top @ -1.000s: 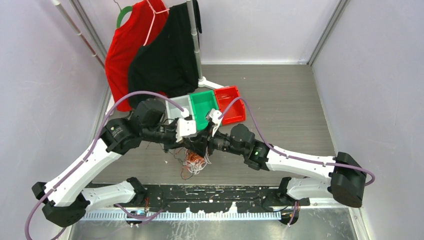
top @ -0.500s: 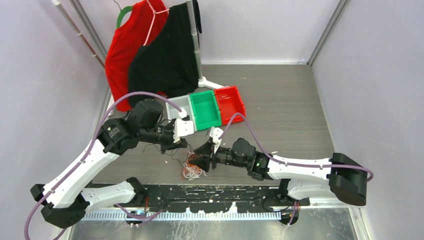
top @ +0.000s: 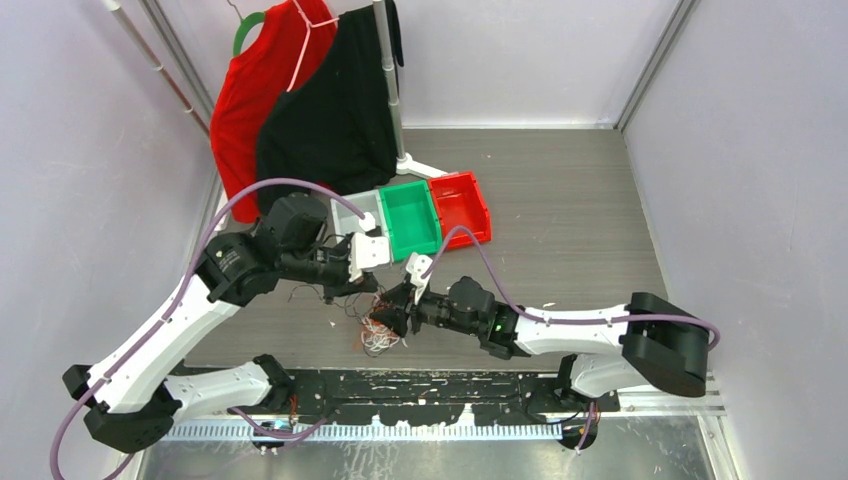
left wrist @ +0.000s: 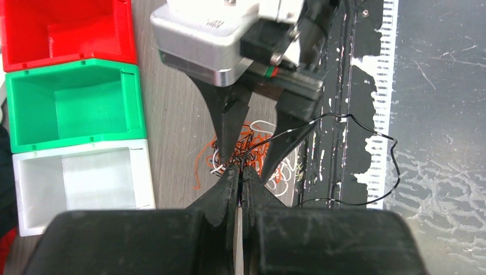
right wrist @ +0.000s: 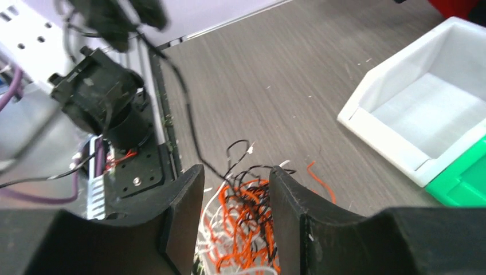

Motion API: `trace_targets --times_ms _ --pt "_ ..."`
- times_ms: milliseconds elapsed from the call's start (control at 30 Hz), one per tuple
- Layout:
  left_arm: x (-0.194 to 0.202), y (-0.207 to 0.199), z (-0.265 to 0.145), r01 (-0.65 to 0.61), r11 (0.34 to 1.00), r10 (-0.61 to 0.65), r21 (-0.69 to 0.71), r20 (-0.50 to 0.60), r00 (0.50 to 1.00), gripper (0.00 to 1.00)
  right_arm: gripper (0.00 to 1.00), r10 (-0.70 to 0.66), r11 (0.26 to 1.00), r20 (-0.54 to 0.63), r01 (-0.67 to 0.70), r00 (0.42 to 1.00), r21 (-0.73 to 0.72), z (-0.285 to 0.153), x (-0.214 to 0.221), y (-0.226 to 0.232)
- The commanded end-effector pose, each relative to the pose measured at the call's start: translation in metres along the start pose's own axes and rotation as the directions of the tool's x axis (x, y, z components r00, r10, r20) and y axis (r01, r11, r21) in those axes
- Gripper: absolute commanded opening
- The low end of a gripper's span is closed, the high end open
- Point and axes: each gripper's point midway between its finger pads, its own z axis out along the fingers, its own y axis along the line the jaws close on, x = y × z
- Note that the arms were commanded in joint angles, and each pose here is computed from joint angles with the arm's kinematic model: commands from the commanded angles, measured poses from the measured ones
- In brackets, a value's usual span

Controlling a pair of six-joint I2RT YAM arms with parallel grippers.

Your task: Untangle the cables

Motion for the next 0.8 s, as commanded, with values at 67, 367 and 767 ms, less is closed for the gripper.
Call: trace_targets --times_ms 67,367,767 --pt "-0.037 -0.007 -0.018 -0.006 1.0 0.003 0.023 0.113 0.994 0.0 0.48 -0.029 0.997 0.238 0.011 0.971 0.079 0.021 -0.059 -0.011" --pt "-0.068 -0.015 -0.037 -0.018 0.998 0.007 0.059 0.181 0.984 0.0 0.35 0.02 0.996 0.206 -0.038 0.978 0.085 0.03 -0.029 -0.017" --pt "-0.171 0.014 -0.109 -0.172 0.965 0.24 -0.197 0.412 0.879 0.0 0.39 0.085 0.978 0.057 -0.094 0.995 0.185 0.005 0.061 -0.035"
